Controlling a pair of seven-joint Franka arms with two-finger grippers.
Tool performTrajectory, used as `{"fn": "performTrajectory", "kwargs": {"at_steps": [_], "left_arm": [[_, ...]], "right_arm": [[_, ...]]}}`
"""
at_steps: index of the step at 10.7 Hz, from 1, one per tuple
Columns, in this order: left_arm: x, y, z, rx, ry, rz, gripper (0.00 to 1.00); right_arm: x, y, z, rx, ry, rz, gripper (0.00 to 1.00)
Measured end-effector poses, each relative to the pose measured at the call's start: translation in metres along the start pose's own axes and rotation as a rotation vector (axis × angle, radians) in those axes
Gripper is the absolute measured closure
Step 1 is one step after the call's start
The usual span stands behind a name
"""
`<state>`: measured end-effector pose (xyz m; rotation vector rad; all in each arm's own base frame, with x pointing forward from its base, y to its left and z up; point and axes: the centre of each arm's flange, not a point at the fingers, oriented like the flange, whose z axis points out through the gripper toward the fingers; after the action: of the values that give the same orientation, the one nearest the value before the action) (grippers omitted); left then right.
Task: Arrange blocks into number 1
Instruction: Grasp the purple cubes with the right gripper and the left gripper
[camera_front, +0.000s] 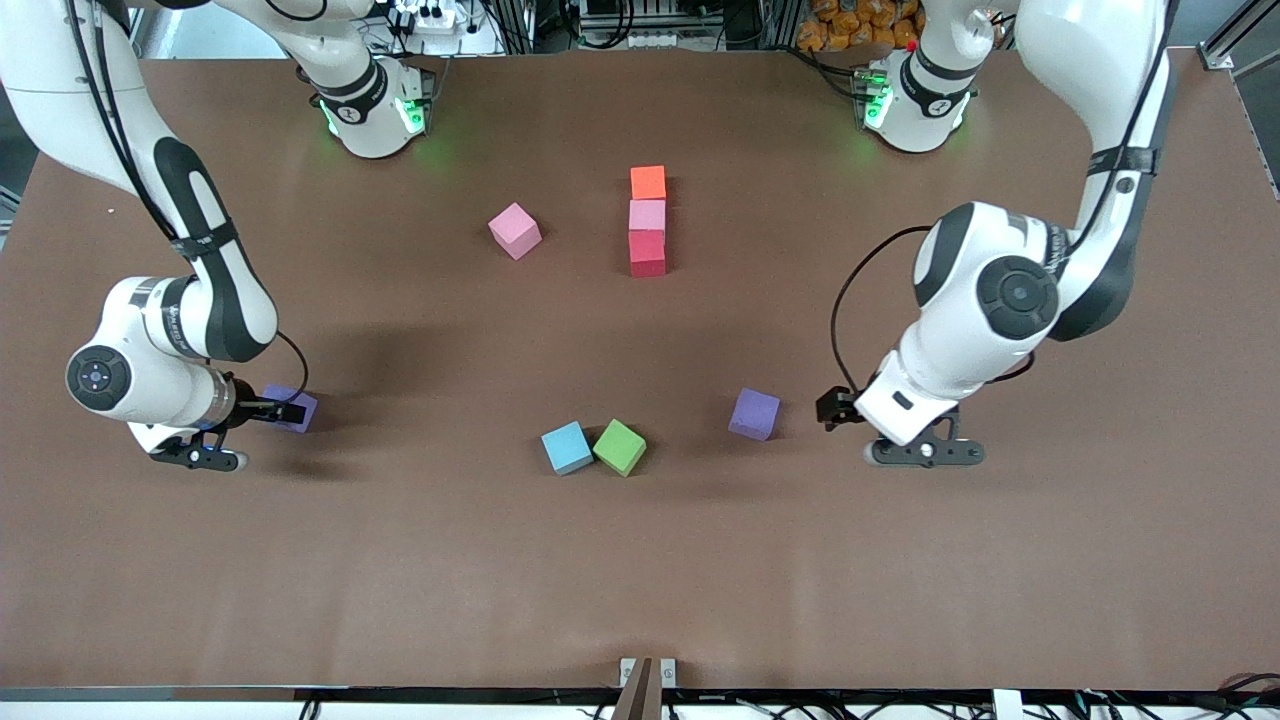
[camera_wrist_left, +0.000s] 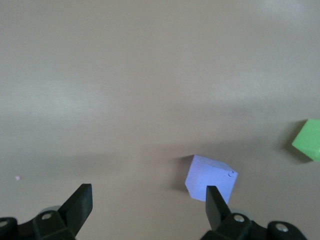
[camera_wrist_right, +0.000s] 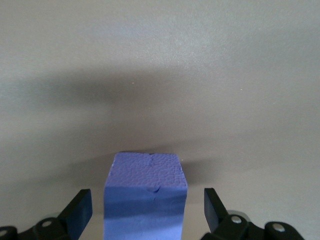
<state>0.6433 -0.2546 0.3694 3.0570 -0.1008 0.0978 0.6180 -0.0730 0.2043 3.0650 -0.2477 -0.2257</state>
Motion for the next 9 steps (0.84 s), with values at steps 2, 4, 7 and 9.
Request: {"fn": "performTrajectory", "kwargs": {"at_steps": [2,4,7,9], "left_arm": [[-0.001,0.034,0.025,0.014,-0.012,0.068,0.0],[-0.008,0.075,0.047,0.033,-0.013,0.127,0.0],[-0.018,0.1,0.084,0.035,-0.022,0.169,0.0],[-0.023,0.104,0.109,0.037,-0.037,0.176,0.0]], "right_arm": [[0.0,0.002,0.012,-0.005,-0.013,0.004,0.1],[0.0,-0.004,0.014,-0.01,-0.016,-0.005,0.26],[0.002,-0.017,0.009,-0.019,-0.011,-0.021,0.42],[0.002,-0.036,-0.014,-0.028,-0.012,-0.048,0.42]]}}
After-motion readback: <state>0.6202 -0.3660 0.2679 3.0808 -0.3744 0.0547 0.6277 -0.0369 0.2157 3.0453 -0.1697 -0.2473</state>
